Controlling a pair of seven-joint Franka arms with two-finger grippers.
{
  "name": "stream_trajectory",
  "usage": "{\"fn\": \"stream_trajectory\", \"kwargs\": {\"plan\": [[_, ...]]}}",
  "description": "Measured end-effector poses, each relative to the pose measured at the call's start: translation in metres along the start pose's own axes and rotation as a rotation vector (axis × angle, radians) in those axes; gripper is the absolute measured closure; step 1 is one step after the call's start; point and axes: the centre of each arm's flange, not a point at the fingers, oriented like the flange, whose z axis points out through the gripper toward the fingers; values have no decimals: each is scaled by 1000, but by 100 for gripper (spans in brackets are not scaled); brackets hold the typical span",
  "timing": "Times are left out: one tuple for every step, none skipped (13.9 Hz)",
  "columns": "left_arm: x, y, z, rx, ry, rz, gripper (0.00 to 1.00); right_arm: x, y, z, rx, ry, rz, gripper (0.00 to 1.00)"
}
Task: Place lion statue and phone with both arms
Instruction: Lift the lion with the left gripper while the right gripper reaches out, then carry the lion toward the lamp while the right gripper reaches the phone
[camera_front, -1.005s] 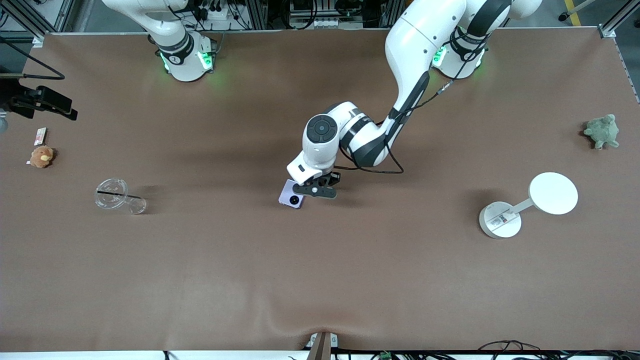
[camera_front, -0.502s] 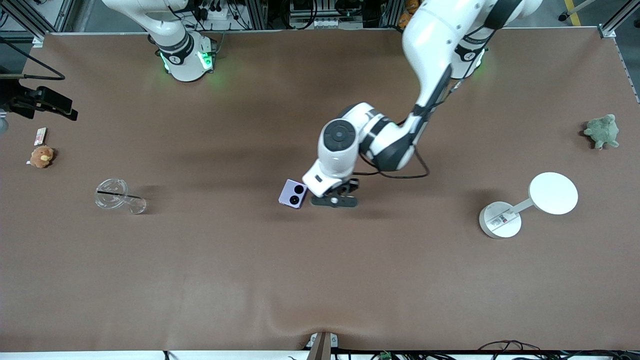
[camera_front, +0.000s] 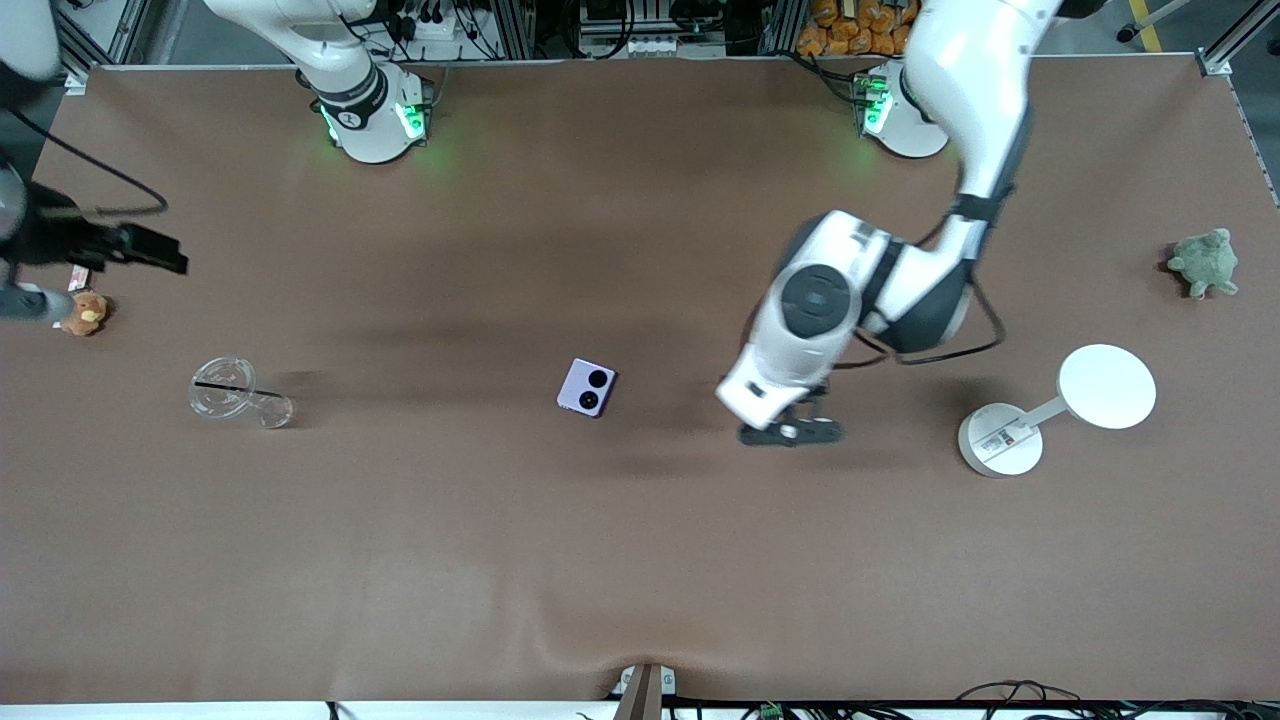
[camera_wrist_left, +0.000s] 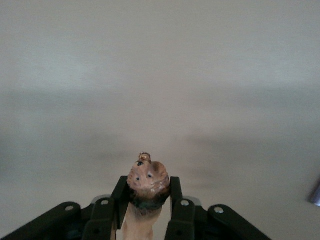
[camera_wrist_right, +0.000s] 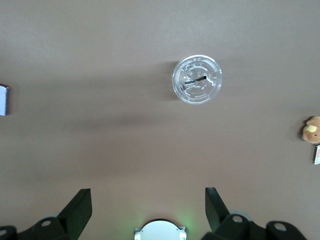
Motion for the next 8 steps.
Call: {"fn": "stream_trajectory", "kwargs": {"plan": [[5,-21,3,4,-11,6,63,13,-4,10,-2,-15,-6,0],[8,-40,6,8,-22,16,63,23,-9,18,-4,-27,-16,0],[11,-58,11,12,-35,27,63,30,-18,23,-7,-36,-33,0],[14,-77,18,15,-48,34,63,36,-33,27,-13,-33,-58,0],[17,-92,23,16,-56,36,63,44,-51,32,-19,-13,-85,0],[19,-105,29,22,-63,37,63,51,-71,39,-26,5,-115,0],[21,-117,33,37,-61,35,63,56,-86,47,-32,3,-137,0],[23,-126,36,45,-58,29,63,61,-96,56,-29,-8,-151,0]]}}
